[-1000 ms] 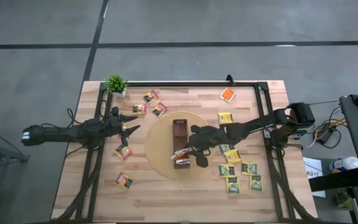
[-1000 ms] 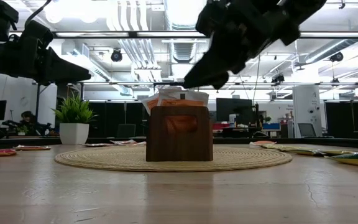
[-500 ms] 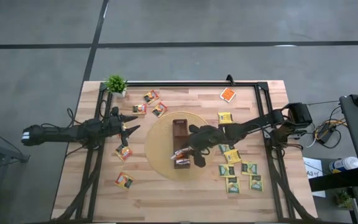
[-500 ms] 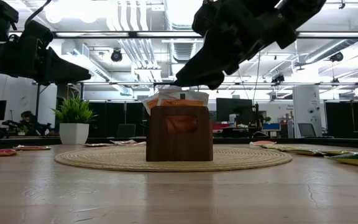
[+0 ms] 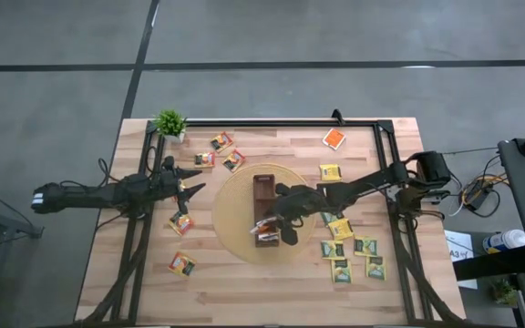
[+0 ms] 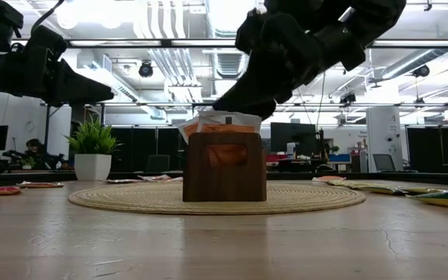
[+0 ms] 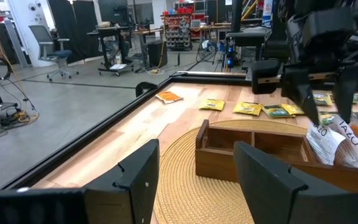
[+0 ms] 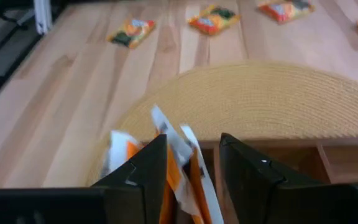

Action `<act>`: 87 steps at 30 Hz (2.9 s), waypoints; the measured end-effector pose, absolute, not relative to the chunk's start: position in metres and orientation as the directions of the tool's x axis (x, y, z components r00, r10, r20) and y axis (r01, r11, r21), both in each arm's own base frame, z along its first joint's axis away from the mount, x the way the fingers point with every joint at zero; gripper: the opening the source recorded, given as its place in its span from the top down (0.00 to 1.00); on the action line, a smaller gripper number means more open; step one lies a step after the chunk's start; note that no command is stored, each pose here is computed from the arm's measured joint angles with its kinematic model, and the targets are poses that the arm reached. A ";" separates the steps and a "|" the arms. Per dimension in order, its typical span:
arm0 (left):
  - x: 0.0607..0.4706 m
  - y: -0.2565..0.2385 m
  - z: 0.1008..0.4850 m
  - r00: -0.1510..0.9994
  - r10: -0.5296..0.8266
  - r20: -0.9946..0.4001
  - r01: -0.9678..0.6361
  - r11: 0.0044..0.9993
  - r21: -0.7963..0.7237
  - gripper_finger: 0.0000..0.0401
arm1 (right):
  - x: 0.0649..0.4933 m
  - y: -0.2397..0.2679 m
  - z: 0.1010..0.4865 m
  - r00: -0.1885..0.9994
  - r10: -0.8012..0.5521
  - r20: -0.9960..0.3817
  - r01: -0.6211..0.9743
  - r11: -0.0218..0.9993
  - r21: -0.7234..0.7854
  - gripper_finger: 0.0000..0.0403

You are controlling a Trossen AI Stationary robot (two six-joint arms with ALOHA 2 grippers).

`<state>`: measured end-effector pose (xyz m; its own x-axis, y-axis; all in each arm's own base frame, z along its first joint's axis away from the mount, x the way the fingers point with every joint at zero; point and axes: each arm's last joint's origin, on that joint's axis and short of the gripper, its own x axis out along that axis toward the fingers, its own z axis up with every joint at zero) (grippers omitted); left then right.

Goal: Pick & Place Tea
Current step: Put the left white tea bag into the bottom section of the wooden organizer

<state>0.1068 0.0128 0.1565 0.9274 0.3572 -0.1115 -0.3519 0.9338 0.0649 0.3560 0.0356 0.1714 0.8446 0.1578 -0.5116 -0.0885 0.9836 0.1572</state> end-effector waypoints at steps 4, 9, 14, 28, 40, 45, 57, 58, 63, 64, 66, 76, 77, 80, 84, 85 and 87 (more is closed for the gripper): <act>0.107 0.013 0.157 0.927 0.357 -0.112 -0.351 0.934 0.065 0.50 | 0.356 0.036 0.171 0.843 0.160 -0.514 -0.092 0.984 0.155 0.67; 0.107 0.013 0.156 0.927 0.357 -0.112 -0.351 0.934 0.065 0.50 | 0.356 0.037 0.171 0.837 0.196 -0.512 -0.135 0.979 0.153 0.76; 0.107 0.013 0.157 0.927 0.357 -0.112 -0.351 0.934 0.065 0.50 | 0.355 0.038 0.171 0.827 0.236 -0.510 -0.176 0.971 0.163 0.91; 0.107 0.013 0.156 0.928 0.356 -0.112 -0.351 0.934 0.065 0.50 | 0.347 0.051 0.170 0.845 0.110 -0.523 -0.068 0.993 0.098 0.98; 0.107 0.013 0.156 0.928 0.356 -0.112 -0.351 0.934 0.065 0.50 | 0.323 0.049 0.176 0.897 0.058 -0.438 0.001 0.991 0.134 0.98; 0.107 0.013 0.156 0.928 0.356 -0.112 -0.351 0.934 0.065 0.50 | 0.318 0.054 0.174 0.945 0.069 -0.321 -0.021 0.988 0.153 0.98; 0.107 0.013 0.157 0.927 0.357 -0.112 -0.352 0.934 0.065 0.50 | 0.306 0.057 0.166 0.966 0.038 -0.255 0.006 0.986 0.169 0.98; 0.107 0.013 0.157 0.927 0.357 -0.112 -0.352 0.934 0.065 0.50 | 0.306 0.058 0.166 0.968 0.035 -0.250 0.006 0.986 0.164 0.98; 0.107 0.013 0.157 0.927 0.357 -0.112 -0.351 0.934 0.065 0.50 | 0.305 0.066 0.165 0.974 0.032 -0.225 0.003 0.988 0.156 0.98; 0.107 0.013 0.156 0.927 0.357 -0.113 -0.351 0.934 0.065 0.50 | 0.305 0.067 0.164 0.974 0.026 -0.226 0.009 0.989 0.150 0.98; 0.107 0.013 0.157 0.927 0.357 -0.112 -0.351 0.934 0.065 0.50 | 0.305 0.069 0.161 0.975 0.024 -0.223 0.010 0.989 0.149 0.98; 0.107 0.013 0.157 0.928 0.356 -0.112 -0.351 0.934 0.065 0.50 | 0.310 0.068 0.143 0.973 0.018 -0.232 0.023 0.985 0.172 0.98; 0.107 0.013 0.156 0.928 0.356 -0.113 -0.351 0.934 0.065 0.50 | 0.310 0.068 0.143 0.972 0.017 -0.235 0.025 0.984 0.174 0.98; 0.107 0.013 0.156 0.928 0.356 -0.112 -0.351 0.934 0.065 0.50 | 0.309 0.068 0.142 0.971 0.016 -0.240 0.029 0.983 0.184 0.98; 0.107 0.013 0.156 0.928 0.356 -0.113 -0.351 0.934 0.065 0.50 | 0.309 0.066 0.138 0.966 0.009 -0.257 0.043 0.980 0.196 0.98; 0.107 0.013 0.156 0.928 0.356 -0.112 -0.351 0.934 0.065 0.50 | 0.309 0.066 0.136 0.966 0.008 -0.260 0.045 0.980 0.196 0.98; 0.107 0.013 0.157 0.928 0.356 -0.112 -0.351 0.934 0.065 0.50 | 0.310 0.066 0.133 0.964 0.008 -0.265 0.046 0.980 0.195 0.98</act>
